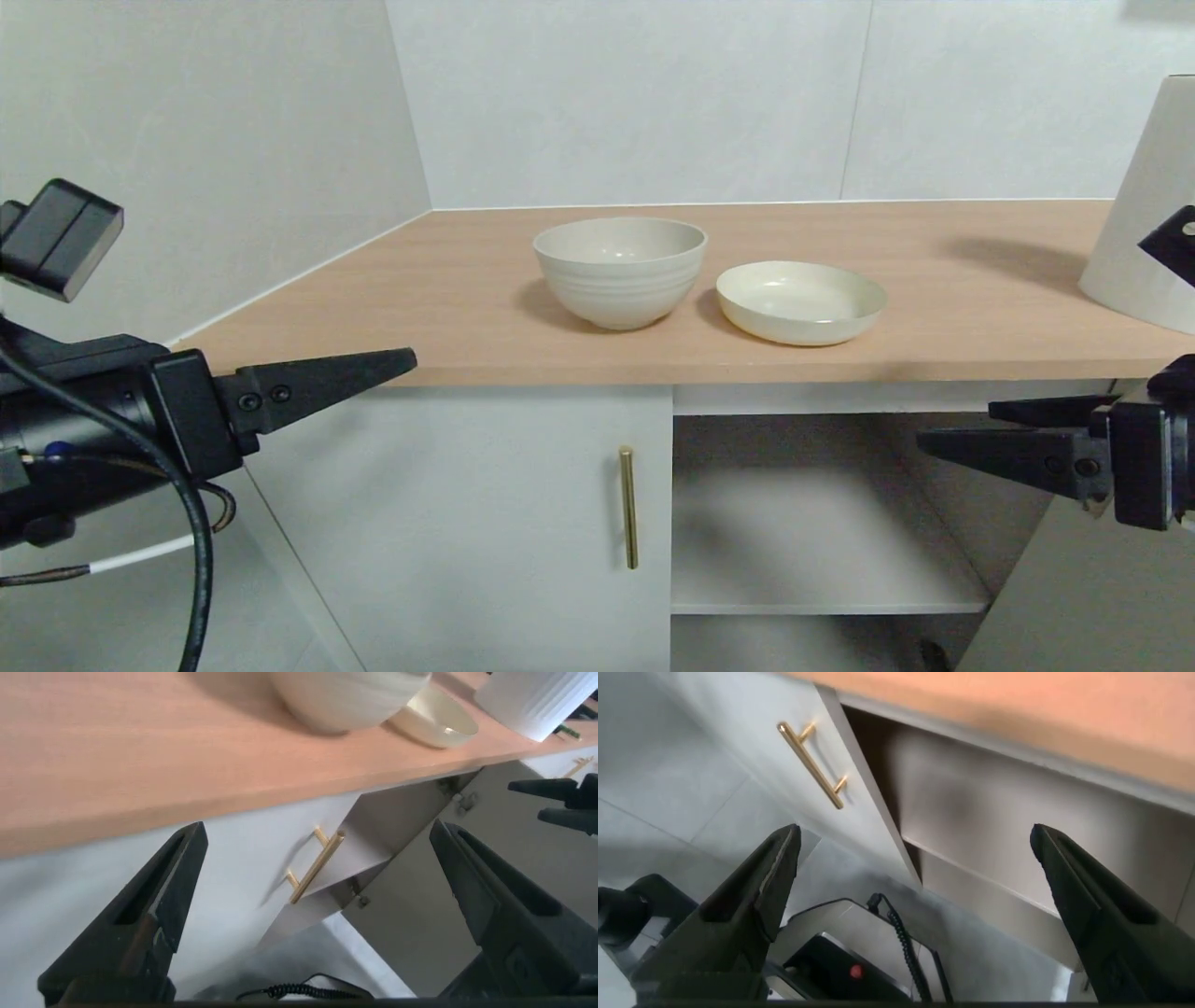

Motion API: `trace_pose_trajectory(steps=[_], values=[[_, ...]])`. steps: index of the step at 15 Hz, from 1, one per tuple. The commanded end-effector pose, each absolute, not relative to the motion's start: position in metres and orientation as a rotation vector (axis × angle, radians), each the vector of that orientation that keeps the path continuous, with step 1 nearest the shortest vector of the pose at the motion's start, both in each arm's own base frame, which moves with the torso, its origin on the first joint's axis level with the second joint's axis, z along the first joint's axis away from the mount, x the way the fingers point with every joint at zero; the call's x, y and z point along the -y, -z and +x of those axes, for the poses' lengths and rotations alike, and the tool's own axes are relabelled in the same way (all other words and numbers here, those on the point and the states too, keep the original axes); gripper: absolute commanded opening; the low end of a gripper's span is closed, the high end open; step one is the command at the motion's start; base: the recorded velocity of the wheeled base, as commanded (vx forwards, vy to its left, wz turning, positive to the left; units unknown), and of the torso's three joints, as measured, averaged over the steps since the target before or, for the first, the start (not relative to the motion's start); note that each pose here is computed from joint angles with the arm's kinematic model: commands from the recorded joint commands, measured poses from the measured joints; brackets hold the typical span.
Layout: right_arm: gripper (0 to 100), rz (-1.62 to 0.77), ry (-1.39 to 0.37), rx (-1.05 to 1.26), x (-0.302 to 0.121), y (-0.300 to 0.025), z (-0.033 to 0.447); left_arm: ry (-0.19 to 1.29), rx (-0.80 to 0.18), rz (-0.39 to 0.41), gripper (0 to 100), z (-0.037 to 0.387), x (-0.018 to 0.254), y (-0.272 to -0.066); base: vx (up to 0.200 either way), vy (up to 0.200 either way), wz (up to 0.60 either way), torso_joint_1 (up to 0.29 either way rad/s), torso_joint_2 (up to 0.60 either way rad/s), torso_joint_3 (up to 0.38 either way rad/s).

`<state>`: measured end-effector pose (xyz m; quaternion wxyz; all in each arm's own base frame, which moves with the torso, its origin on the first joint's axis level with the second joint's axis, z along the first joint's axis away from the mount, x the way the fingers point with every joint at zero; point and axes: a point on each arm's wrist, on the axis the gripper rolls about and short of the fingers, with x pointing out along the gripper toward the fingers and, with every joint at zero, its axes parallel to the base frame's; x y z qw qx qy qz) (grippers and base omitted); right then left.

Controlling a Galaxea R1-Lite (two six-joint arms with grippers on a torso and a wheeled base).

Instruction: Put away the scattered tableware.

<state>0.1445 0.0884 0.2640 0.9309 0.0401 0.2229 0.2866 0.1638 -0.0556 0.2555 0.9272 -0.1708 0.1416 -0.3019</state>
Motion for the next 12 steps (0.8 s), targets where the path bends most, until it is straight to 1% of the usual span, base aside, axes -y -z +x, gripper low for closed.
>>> trace_pose_trajectory(steps=[1,3,7,12], values=[[100,0.080,-0.587,-0.462,-0.0892,-0.2630,0.1455,0.620,-0.296,-0.351,100,0.1656,0.0564,-0.2546,0.000,0.000,0.00,0.080,-0.33,-0.256],[100,0.078,-0.587,-0.463,-0.0891,-0.2626,0.1455,0.619,-0.304,-0.351,100,0.1671,0.0569,-0.2531,0.000,0.000,0.00,0.102,-0.25,-0.303],[100,0.074,-0.587,-0.469,-0.0896,-0.2609,0.1461,0.617,-0.313,-0.352,100,0.1693,0.0575,-0.2514,0.000,0.000,0.00,0.139,-0.53,-0.307],[100,0.072,-0.584,-0.478,-0.0906,-0.2593,0.1483,0.613,-0.335,-0.352,100,0.1752,0.0592,-0.2476,0.000,0.000,0.00,0.175,-0.47,-0.299]])
